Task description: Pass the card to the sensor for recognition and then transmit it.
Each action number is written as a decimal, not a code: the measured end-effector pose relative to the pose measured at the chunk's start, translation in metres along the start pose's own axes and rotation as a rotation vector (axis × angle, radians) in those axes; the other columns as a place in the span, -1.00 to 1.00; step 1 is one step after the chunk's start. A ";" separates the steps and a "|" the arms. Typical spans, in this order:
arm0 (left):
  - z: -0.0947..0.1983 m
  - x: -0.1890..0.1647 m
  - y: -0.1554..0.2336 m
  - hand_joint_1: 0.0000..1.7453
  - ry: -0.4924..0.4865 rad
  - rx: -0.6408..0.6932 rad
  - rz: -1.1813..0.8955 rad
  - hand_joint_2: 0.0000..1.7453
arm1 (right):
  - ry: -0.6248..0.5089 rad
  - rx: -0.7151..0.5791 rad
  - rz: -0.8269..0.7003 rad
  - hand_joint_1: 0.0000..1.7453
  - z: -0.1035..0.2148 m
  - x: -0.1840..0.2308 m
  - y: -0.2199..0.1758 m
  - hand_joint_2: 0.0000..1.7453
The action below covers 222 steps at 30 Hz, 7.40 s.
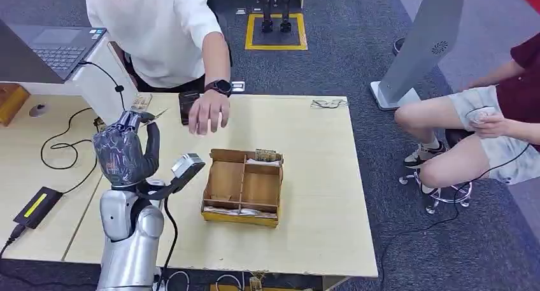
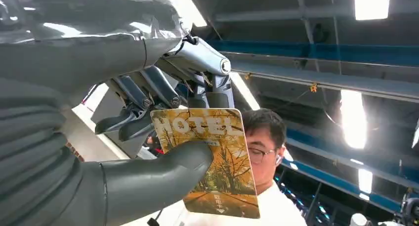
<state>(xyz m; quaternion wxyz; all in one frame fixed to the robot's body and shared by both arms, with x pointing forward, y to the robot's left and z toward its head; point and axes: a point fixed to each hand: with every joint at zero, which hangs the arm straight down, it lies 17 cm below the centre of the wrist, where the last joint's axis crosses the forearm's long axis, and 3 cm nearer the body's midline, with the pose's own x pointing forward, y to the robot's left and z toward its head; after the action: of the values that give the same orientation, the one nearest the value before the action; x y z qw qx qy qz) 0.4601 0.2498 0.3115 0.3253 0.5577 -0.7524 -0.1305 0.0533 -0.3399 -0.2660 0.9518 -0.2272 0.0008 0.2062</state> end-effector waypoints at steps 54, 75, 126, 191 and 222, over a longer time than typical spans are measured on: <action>0.121 -0.215 -0.015 1.00 0.562 -0.339 -0.498 1.00 | 0.017 -0.039 0.006 -1.00 -0.004 -0.007 -0.015 -1.00; 0.160 -0.204 -0.068 1.00 0.520 -0.630 -0.504 1.00 | 0.025 -0.052 0.000 -1.00 -0.008 -0.008 -0.024 -1.00; 0.207 -0.183 -0.134 1.00 0.459 -0.860 -0.523 1.00 | 0.023 -0.064 0.006 -1.00 -0.011 -0.008 -0.033 -1.00; -0.024 0.059 -0.098 -1.00 -0.007 -0.371 -0.046 -1.00 | -0.018 -0.048 0.074 -1.00 -0.006 0.002 -0.015 -1.00; 0.016 0.082 -0.052 -1.00 -0.121 -0.292 0.130 1.00 | 0.006 -0.058 0.026 -1.00 -0.008 -0.007 -0.021 -1.00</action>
<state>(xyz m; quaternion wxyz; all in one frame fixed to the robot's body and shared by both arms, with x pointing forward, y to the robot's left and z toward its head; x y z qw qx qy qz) 0.4756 0.1533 0.2984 0.3646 0.4459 -0.7782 -0.2503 0.0559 -0.3632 -0.2639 0.9420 -0.2553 0.0006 0.2177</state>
